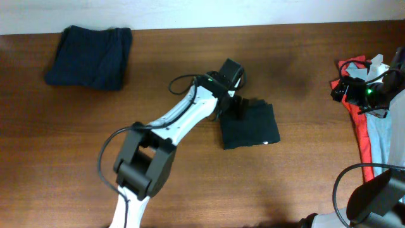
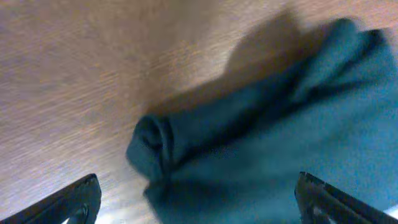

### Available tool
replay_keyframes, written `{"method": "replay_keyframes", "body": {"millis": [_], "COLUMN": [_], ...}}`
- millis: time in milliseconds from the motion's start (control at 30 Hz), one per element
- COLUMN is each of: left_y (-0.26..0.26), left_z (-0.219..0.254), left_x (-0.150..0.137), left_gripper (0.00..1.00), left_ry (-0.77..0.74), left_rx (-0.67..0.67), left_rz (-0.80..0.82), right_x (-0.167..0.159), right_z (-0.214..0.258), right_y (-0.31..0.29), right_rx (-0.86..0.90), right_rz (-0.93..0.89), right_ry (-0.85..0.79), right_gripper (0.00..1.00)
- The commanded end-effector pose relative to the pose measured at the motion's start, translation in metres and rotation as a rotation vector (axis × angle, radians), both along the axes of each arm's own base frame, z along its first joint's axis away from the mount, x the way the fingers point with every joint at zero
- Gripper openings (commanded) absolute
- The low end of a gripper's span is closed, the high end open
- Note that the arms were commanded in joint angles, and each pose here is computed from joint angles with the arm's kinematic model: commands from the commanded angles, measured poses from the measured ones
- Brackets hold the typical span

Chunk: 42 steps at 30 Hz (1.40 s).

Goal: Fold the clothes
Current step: 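Grasp the folded black bundle with the left gripper and lift it, then carry the bundle with the left gripper onto the navy garment top-left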

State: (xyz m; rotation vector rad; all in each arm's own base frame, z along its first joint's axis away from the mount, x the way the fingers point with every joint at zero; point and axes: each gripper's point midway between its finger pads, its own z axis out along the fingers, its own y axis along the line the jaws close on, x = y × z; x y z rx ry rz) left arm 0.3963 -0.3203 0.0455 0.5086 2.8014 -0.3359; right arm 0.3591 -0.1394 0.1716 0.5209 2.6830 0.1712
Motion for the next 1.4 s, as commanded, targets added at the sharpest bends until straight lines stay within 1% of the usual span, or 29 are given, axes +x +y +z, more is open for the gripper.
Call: {"method": "replay_keyframes", "body": {"millis": [0,100,200,233,267,300,333,367,400,433,533,600,667,700,767,800,867,1000,1067,1133,1367], "left_y": [0.004,0.010,0.013,0.013,0.013,0.012,0.010,0.010,0.008,0.008,0.010,0.016,0.026,0.033,0.039,0.040,0.040,0.052,0.071,0.089,0.156], "left_z": [-0.036,-0.061,-0.073,-0.073,-0.073,-0.073,-0.073,-0.073,-0.073,-0.073,-0.068,-0.055,-0.036,-0.020,-0.002,0.013,0.026,0.054,0.067,0.075,0.090], "left_x": [0.001,-0.006,-0.012,-0.013,-0.014,-0.015,-0.016,-0.017,-0.020,-0.021,-0.019,-0.009,0.008,0.023,0.037,0.048,0.056,0.082,0.101,0.114,0.151], "left_gripper": [0.99,0.99,0.99,0.93,0.65,0.40,0.29,0.22,0.06,0.02,0.01,0.01,0.01,0.01,0.01,0.01,0.00,0.00,0.01,0.00,0.00], "left_ry": [0.039,0.088,0.120,0.123,0.124,0.124,0.124,0.124,0.128,0.131,0.132,0.092,0.011,-0.061,-0.128,-0.178,-0.201,-0.249,-0.271,-0.283,-0.314], "left_rx": [0.052,0.090,0.115,0.117,0.118,0.118,0.119,0.119,0.124,0.126,0.131,0.167,0.241,0.293,0.337,0.352,0.339,0.298,0.277,0.269,0.252], "left_rz": [0.028,0.028,0.025,0.024,0.021,0.019,0.015,0.013,0.006,0.005,0.009,0.021,0.041,0.049,0.072,0.074,0.075,0.135,0.190,0.232,0.377], "right_x": [-0.002,-0.002,-0.002,-0.002,-0.002,-0.002,-0.002,-0.002,-0.002,-0.002,-0.002,-0.002,-0.002,-0.002,-0.002,-0.002,-0.002,-0.002,-0.002,-0.002,-0.002], "right_z": [0.004,0.004,0.004,0.004,0.004,0.004,0.004,0.004,0.004,0.004,0.004,0.004,0.004,0.004,0.004,0.004,0.004,0.004,0.004,0.004,0.004], "right_y": [-0.003,-0.003,-0.003,-0.003,-0.003,-0.003,-0.003,-0.003,-0.003,-0.003,-0.003,-0.003,-0.003,-0.003,-0.003,-0.003,-0.003,-0.003,-0.003,-0.003,-0.003], "right_rx": [-0.018,-0.018,-0.018,-0.018,-0.018,-0.018,-0.018,-0.018,-0.018,-0.018,-0.018,-0.018,-0.018,-0.018,-0.018,-0.018,-0.018,-0.018,-0.018,-0.018,-0.018], "right_rz": [-0.006,-0.006,-0.006,-0.006,-0.006,-0.006,-0.006,-0.006,-0.006,-0.006,-0.006,-0.006,-0.006,-0.006,-0.006,-0.006,-0.006,-0.006,-0.006,-0.006,-0.006], "right_ry": [-0.002,-0.002,-0.002,-0.002,-0.002,-0.001,-0.002,-0.002,-0.002,-0.002,-0.002,-0.002,-0.002,-0.002,-0.002,-0.002,-0.002,-0.002,-0.001,-0.002,-0.002], "right_gripper": [0.99,0.99,0.99,0.99,0.99,0.99,0.99,0.99,0.99,0.99,0.99,0.99,0.99,0.99,0.99,0.99,0.99,0.99,0.99,0.99,0.99]}}
